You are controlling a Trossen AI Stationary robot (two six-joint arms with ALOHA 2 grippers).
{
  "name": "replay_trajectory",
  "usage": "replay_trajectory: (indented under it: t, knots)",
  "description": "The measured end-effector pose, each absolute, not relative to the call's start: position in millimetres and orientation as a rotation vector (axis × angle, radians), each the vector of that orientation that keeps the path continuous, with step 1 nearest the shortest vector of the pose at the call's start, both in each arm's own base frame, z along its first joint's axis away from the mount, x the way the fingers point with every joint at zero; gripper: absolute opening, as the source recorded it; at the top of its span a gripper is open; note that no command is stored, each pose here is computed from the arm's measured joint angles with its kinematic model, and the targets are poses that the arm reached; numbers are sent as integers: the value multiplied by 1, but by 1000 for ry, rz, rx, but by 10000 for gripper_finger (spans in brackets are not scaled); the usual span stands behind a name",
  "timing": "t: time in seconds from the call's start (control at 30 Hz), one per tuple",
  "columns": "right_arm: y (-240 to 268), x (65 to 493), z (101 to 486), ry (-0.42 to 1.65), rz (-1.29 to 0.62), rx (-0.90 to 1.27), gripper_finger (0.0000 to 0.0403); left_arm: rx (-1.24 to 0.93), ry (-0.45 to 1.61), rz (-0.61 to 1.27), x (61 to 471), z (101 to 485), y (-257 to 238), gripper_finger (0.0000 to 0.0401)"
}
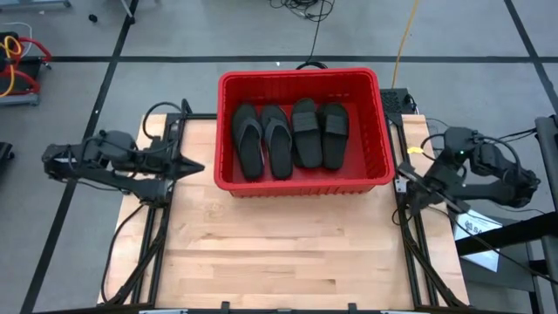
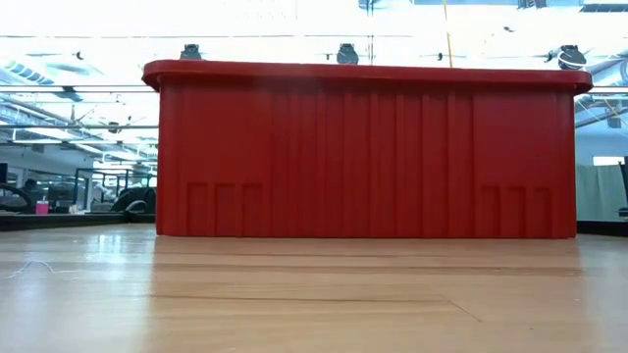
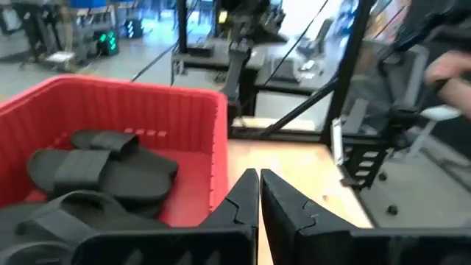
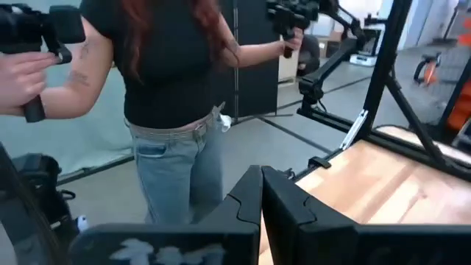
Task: Pick and place slides into bin
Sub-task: Return to Home Position
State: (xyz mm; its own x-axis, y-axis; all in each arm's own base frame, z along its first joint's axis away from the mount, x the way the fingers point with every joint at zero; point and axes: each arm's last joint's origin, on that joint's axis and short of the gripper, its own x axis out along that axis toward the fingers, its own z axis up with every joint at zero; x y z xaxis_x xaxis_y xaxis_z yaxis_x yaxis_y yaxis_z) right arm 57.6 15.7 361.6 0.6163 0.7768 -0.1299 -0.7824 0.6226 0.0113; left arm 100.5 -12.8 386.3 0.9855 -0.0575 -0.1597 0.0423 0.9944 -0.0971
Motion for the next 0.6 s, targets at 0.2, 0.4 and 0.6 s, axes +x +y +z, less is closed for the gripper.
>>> replay_trajectory:
  t: [0.2,0.4,0.6]
  knots:
    - [18,44,347,58,891,-74,0,-111,50,-138,78,360,-12,3]
    - [19,39,329,-17,887,-107,0,-164,-57,-188,67,336,-11,9]
    - [17,52,315,-44,922,7,0,-175,-101,-260,69,311,-14,7]
